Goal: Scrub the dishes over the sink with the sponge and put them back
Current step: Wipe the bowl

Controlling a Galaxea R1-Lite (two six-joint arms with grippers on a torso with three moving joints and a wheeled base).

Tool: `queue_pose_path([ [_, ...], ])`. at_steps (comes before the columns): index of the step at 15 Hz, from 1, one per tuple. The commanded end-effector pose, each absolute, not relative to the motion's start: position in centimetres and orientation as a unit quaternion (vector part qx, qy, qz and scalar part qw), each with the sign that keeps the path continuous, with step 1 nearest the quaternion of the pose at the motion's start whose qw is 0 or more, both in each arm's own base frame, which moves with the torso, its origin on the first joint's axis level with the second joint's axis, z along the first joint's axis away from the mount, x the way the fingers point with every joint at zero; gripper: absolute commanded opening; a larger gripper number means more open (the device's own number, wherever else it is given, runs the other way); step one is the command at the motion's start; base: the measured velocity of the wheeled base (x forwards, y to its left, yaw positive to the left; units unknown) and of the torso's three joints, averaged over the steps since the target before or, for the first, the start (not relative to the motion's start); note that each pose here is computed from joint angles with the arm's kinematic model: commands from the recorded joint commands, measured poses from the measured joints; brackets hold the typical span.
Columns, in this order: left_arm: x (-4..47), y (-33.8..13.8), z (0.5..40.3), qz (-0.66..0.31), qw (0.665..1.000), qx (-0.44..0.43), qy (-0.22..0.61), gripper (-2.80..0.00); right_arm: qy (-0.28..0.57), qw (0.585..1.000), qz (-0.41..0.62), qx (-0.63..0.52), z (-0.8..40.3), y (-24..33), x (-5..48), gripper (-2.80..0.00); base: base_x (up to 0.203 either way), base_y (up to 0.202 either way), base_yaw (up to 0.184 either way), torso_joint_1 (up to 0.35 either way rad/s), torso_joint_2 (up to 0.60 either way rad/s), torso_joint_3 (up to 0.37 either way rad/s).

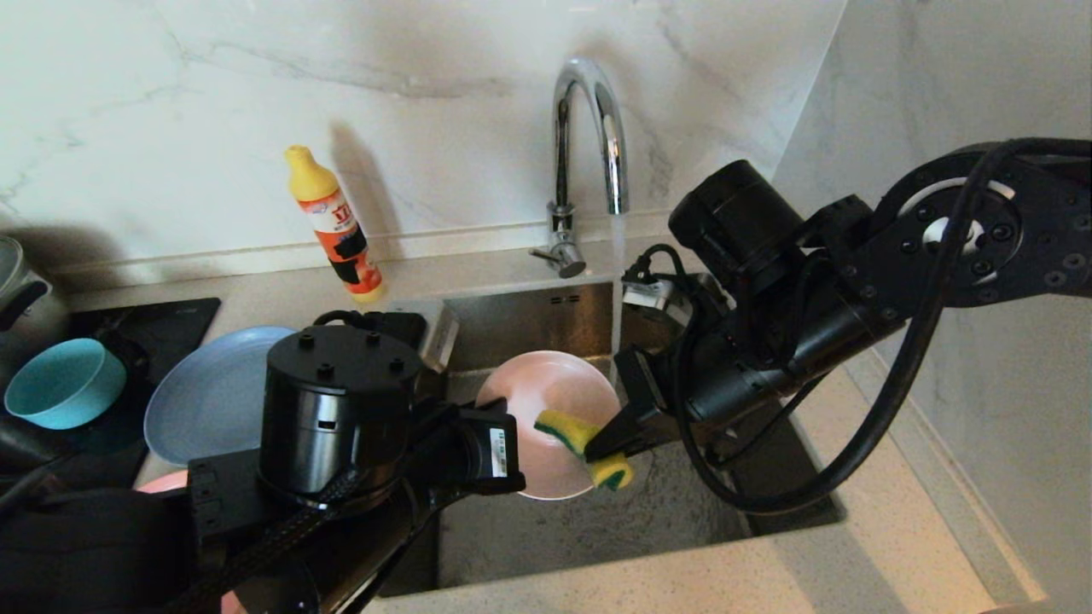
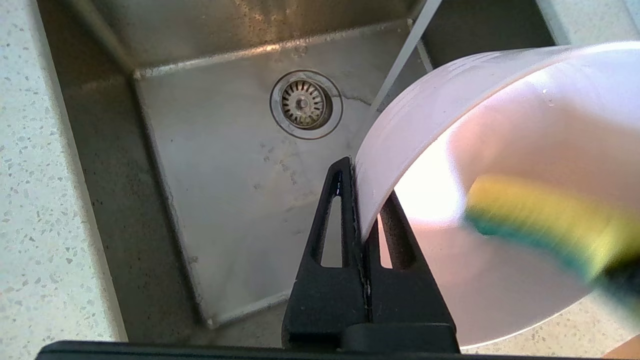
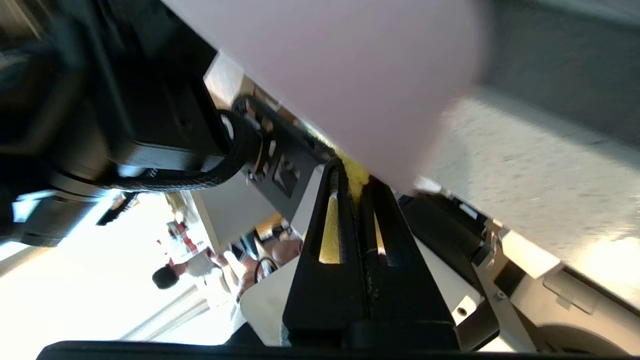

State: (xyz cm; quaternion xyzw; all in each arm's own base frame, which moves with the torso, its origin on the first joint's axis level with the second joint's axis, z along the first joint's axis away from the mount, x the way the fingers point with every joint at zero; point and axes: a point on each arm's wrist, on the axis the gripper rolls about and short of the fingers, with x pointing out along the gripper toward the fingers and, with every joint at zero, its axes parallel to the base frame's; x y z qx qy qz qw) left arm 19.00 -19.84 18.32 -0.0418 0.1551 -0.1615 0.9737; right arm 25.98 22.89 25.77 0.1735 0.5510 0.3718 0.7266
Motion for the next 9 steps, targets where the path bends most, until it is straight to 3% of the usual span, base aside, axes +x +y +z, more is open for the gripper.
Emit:
queue_pose_path([
  [1, 19.2, -19.9, 18.5, -0.159, 0.975, -0.047, 0.151, -2.80, 0.564, 0.714, 0.382, 0.162, 25.0, 24.4, 25.5, -2.80, 0.000, 0.000, 0.000, 0.000, 0.00, 0.000],
  [9, 19.1, -19.8, 18.4, -0.159, 0.974, -0.047, 0.153, -2.80, 0.536, 0.729, 0.391, 0.170, 26.0, 25.3, 27.0, -2.80, 0.000, 0.000, 0.000, 0.000, 0.00, 0.000],
])
